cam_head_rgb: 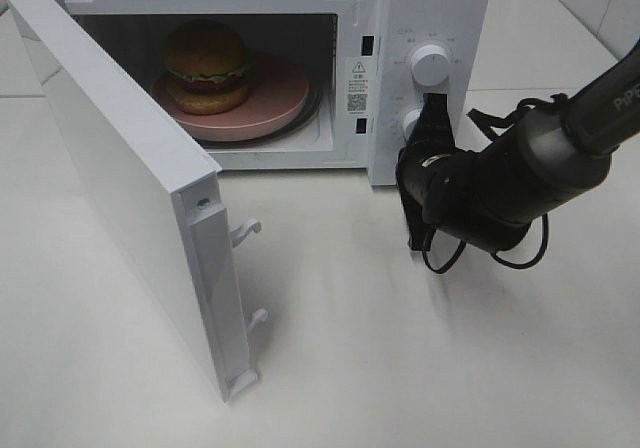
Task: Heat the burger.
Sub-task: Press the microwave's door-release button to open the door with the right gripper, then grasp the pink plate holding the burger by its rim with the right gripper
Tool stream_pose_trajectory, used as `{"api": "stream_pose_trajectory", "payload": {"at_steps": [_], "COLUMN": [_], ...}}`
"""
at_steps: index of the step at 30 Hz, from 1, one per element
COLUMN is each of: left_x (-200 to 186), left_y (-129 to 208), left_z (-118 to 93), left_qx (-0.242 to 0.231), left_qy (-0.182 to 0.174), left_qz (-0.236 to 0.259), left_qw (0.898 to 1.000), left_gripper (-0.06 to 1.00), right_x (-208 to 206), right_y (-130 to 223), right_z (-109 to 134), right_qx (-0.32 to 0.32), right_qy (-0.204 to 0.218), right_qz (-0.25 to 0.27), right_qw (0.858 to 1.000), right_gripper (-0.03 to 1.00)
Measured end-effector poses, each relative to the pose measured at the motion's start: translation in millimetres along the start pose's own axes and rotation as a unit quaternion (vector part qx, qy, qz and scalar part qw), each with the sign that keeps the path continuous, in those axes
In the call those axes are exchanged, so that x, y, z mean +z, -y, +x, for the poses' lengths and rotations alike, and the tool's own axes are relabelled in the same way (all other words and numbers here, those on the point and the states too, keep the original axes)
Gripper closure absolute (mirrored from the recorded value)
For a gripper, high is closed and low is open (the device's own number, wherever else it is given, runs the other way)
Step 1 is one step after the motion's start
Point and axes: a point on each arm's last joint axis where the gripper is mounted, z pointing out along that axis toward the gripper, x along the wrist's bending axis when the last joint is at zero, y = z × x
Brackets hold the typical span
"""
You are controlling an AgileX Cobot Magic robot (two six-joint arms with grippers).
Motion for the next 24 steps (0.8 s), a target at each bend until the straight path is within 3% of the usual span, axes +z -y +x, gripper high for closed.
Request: {"api": "stream_pose_trajectory", "payload": {"at_steps": [10, 17, 22, 23, 24], "left_x": [0.0, 0.0, 0.0, 0.0, 0.0], "left_y": [0.0, 0.0, 0.0, 0.0, 0.0], "left_z": [0.0, 0.0, 0.0, 0.0, 0.0], "left_qx": [0.0, 0.0, 0.0, 0.0, 0.0], "left_qy": [0.0, 0.0, 0.0, 0.0, 0.0], "left_qz": [0.0, 0.0, 0.0, 0.0, 0.0], "left_qw": [1.0, 1.0, 1.0, 1.0, 1.0], "left_gripper": [-0.03, -0.03, -0.03, -0.03, -0.03], "right_x": [-28.1, -46.2, -62.0, -68.1, -68.1], "right_y": [-2.7, -5.0, -2.3, 0.2, 0.2], "right_z": [4.0, 11.4, 16.8, 18.5, 18.5], "right_qx": [-0.062, -0.12, -0.205, -0.253, -0.253], "right_qy": [0.053, 0.064, 0.086, 0.094, 0.094], "right_qz": [0.042, 0.066, 0.109, 0.135, 0.135], "right_qw": [0.996, 0.989, 0.969, 0.954, 0.954], "right_gripper": [0.96, 0.96, 0.95, 0.95, 0.95]}}
